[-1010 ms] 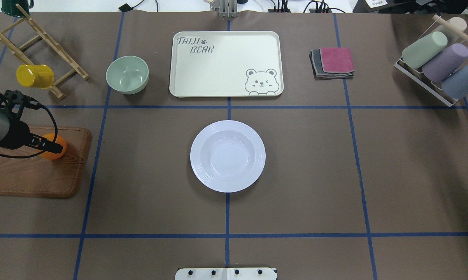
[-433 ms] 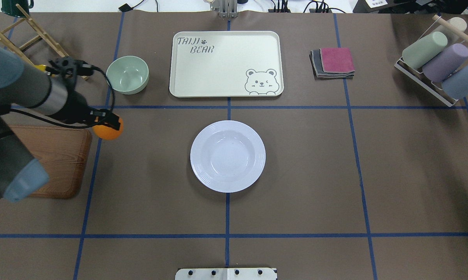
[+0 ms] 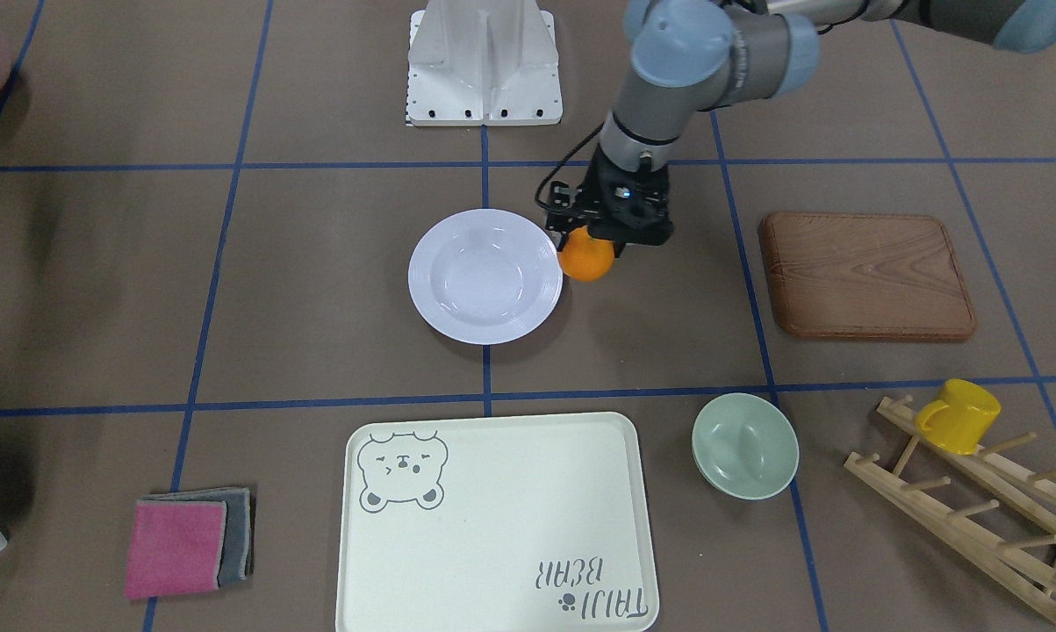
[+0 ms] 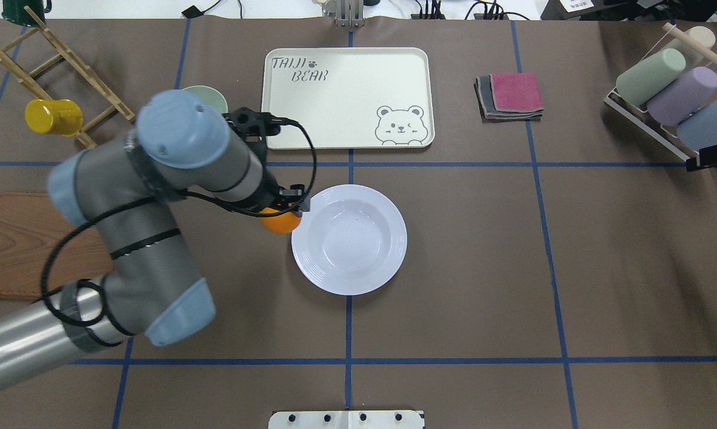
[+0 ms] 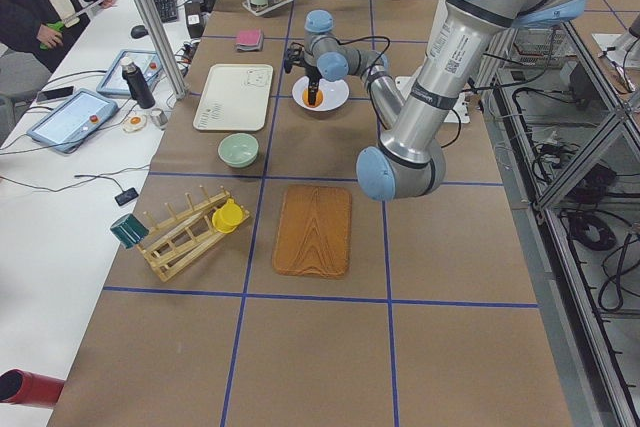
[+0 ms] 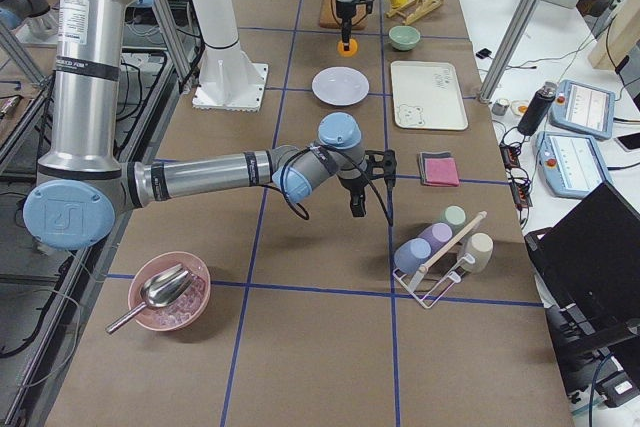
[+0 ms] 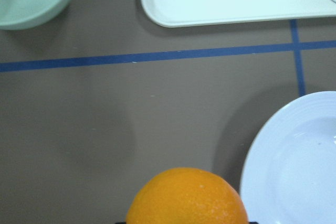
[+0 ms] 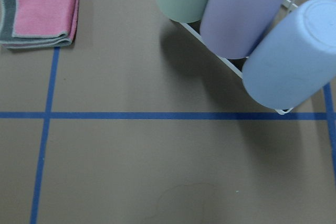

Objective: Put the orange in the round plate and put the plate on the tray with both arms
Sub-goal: 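Carry the orange with the left gripper and lower it onto the white plate, then open the left gripper and withdraw it while the right arm approaches the plate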

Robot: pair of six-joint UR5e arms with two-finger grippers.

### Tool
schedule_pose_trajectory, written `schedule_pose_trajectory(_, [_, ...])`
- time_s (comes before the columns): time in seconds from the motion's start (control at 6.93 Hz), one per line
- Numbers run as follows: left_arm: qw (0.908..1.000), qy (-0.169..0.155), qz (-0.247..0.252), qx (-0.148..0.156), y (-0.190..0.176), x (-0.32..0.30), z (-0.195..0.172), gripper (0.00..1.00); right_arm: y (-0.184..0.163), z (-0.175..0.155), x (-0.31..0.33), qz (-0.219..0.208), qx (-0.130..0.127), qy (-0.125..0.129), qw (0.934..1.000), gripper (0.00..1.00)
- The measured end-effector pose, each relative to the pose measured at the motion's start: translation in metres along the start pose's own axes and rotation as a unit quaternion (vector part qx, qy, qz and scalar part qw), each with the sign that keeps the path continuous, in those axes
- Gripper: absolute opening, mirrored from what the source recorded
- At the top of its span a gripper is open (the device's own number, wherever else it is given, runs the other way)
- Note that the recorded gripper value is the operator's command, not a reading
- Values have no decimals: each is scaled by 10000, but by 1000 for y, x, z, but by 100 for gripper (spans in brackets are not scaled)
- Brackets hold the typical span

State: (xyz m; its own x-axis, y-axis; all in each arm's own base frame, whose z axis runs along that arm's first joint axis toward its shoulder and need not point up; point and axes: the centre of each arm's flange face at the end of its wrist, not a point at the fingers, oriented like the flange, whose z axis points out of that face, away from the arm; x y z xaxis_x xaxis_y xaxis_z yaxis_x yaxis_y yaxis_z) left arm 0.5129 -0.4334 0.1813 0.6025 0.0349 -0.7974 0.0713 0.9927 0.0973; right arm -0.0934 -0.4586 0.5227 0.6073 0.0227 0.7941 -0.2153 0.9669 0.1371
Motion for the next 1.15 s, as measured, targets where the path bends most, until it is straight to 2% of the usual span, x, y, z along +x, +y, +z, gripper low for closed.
schedule_pose_trajectory(0.14, [9998,-139,-108,40,11,46,23,0,-2,3,-9,85,3,-55,9999,100])
schedule_pose_trajectory(0.29, [9996,-229,-168,63,19,73,41,77,-2,4,-14,109,5,-89,9999,100])
schedule_pose_trajectory(0.43, [9995,-228,-196,92,21,85,53,98,-2,5,-16,106,6,-110,9999,100])
schedule_pose_trajectory(0.72, [9993,-177,-158,295,25,91,69,99,0,7,-27,199,48,-226,9995,100])
schedule_pose_trajectory(0.87, [9990,-145,-122,400,25,90,63,99,-1,5,-41,411,194,-377,9983,100])
schedule_pose_trajectory(1.01, [9990,-137,-9,434,16,79,39,99,0,2,-56,719,374,-601,9949,100])
schedule_pose_trajectory(1.15, [9990,-218,207,339,3,47,5,99,5,-4,-75,1113,467,-891,9887,100])
